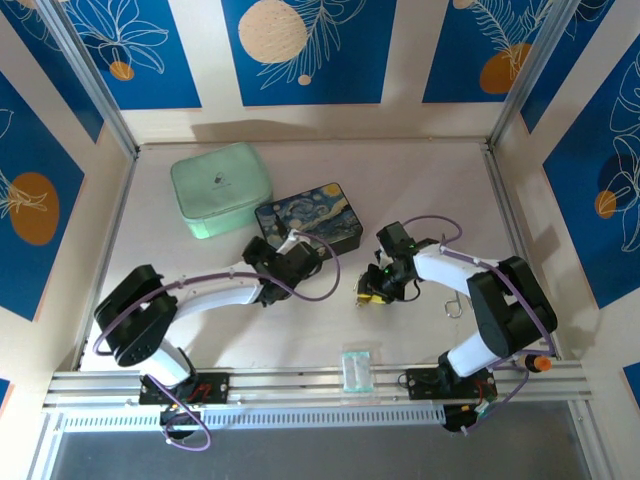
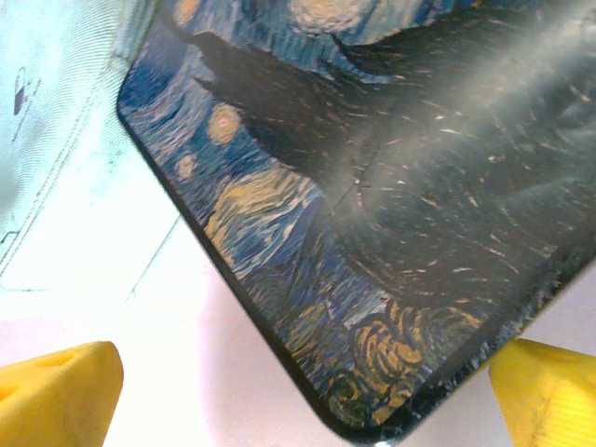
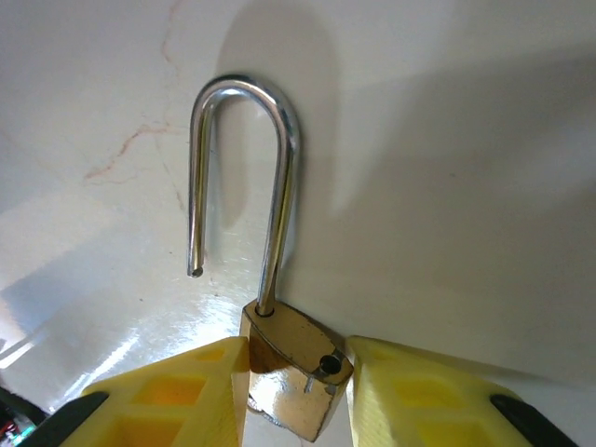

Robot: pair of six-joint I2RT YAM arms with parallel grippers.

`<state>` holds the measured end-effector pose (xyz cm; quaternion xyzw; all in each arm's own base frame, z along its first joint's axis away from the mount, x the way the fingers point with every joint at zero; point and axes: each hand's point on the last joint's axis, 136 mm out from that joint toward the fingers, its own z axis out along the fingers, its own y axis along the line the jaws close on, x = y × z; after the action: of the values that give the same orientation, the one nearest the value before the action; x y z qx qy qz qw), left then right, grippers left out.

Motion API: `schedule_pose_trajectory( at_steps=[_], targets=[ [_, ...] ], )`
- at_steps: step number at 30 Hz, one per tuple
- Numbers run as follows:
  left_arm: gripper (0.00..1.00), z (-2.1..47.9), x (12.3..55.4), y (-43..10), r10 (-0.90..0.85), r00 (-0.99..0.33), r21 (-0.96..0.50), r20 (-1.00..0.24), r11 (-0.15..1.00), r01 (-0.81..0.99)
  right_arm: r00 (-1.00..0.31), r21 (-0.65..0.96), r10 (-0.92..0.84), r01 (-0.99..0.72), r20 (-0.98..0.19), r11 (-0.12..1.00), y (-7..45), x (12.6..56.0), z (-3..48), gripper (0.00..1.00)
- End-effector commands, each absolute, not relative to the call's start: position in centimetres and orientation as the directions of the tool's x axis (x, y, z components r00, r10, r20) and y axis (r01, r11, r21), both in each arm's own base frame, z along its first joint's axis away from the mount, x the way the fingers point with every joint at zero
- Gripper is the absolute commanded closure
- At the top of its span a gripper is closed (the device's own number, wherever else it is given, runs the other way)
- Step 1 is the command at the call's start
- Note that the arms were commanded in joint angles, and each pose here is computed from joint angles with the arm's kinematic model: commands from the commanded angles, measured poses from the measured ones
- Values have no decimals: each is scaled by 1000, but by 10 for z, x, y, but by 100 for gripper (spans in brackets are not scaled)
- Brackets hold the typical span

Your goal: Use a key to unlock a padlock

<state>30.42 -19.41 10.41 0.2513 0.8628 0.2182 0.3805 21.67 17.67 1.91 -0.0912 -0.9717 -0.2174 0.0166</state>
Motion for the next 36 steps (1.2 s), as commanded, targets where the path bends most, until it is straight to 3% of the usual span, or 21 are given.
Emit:
schedule_pose_trajectory(
  at_steps=[1, 7, 14, 17, 20, 22, 23, 24, 28, 32, 36],
  targets=[
    [0, 119, 309, -179, 537, -589, 538, -603, 820, 196, -988, 234, 139, 152, 73, 960, 153, 200, 13, 66],
    [0, 129, 311, -177, 528, -580, 526, -620, 828, 192, -994, 158, 108, 111, 24, 981, 150, 201, 23, 64],
    [0, 147, 300, -172, 427, -557, 394, -713, 900, 187, -994, 150, 67, 53, -88, 987, 154, 213, 49, 36],
    [0, 158, 298, -164, 346, -536, 313, -770, 937, 156, -967, 128, 37, 5, -252, 992, 152, 234, 72, 32],
    [0, 169, 301, -148, 210, -514, 185, -832, 978, 101, -890, 30, -50, -72, -453, 997, 148, 262, 107, 21],
    [0, 175, 305, -130, 147, -492, 146, -858, 988, 40, -845, -2, -87, -101, -528, 995, 147, 279, 129, 20],
    [0, 179, 308, -120, 137, -468, 151, -873, 989, 7, -822, -21, -88, -92, -563, 996, 143, 289, 139, 15],
    [0, 185, 311, -110, 146, -432, 174, -890, 984, -26, -800, -45, -91, -80, -592, 996, 137, 298, 145, 2],
    [0, 196, 319, -72, 172, -334, 236, -927, 958, -161, -699, -172, -159, -52, -697, 984, 106, 338, 143, 1],
    [0, 178, 336, -29, 99, -322, 196, -941, 938, -286, -683, -138, -59, 62, -728, 988, 63, 366, 132, 1],
    [0, 171, 353, -11, 166, -332, 277, -929, 904, -324, -526, -160, -109, 52, -844, 986, 46, 385, 133, 1]
  ],
)
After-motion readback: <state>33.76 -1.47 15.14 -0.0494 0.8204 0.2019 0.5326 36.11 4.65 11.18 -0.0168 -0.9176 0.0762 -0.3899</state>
